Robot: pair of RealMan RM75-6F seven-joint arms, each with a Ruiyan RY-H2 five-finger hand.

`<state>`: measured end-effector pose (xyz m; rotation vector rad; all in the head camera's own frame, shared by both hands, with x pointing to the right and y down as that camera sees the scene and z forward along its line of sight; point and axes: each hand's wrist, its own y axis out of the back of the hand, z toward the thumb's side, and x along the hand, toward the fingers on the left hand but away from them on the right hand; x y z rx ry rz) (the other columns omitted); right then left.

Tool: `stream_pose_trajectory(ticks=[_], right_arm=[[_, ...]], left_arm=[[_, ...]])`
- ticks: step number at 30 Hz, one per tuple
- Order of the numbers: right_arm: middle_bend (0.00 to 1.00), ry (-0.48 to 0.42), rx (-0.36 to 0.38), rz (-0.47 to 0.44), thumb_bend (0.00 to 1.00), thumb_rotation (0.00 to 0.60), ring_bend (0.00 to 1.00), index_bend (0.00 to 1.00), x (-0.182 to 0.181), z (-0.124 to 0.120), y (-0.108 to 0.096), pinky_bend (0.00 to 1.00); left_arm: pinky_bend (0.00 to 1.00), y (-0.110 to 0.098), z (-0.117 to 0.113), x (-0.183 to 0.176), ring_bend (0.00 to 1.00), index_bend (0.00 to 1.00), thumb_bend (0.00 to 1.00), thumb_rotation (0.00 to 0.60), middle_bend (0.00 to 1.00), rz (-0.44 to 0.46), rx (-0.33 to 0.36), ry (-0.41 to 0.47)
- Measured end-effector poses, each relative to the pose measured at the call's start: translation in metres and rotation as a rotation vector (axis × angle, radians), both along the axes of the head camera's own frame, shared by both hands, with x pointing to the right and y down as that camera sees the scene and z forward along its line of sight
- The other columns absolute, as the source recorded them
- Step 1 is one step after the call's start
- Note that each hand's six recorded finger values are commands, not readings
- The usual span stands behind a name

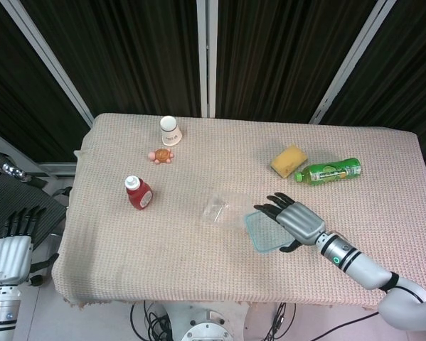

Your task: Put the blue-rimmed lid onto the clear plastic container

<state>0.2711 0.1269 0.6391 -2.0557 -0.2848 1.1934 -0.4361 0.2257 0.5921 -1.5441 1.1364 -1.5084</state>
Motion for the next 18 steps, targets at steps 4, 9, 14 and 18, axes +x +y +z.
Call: stream_pose_trajectory(ticks=[4, 9, 14, 18], right_arm=[[0.33, 0.039, 0.001, 0.077, 0.08, 0.6, 0.02, 0.07, 0.024, 0.002, 0.0, 0.0], [0.33, 0.068, 0.036, 0.177, 0.08, 0.6, 0.02, 0.07, 0.055, 0.003, -0.011, 0.0], [0.33, 0.044, 0.053, 0.248, 0.08, 0.6, 0.02, 0.07, 0.069, 0.0, -0.016, 0.0], [0.34, 0.007, 0.052, 0.232, 0.08, 0.6, 0.02, 0.07, 0.063, -0.005, -0.011, 0.0]], left_arm=[[0.0, -0.002, 0.002, 0.003, 0.0, 0.11, 0.0, 0.6, 0.06, 0.013, 0.001, 0.006], [0.0, -0.006, 0.002, 0.008, 0.0, 0.11, 0.0, 0.6, 0.06, 0.033, 0.007, 0.009], [0.0, -0.007, 0.002, 0.011, 0.0, 0.11, 0.0, 0.6, 0.06, 0.039, 0.006, 0.008], [0.0, -0.007, 0.0, 0.012, 0.0, 0.11, 0.0, 0.6, 0.06, 0.041, 0.008, 0.005]])
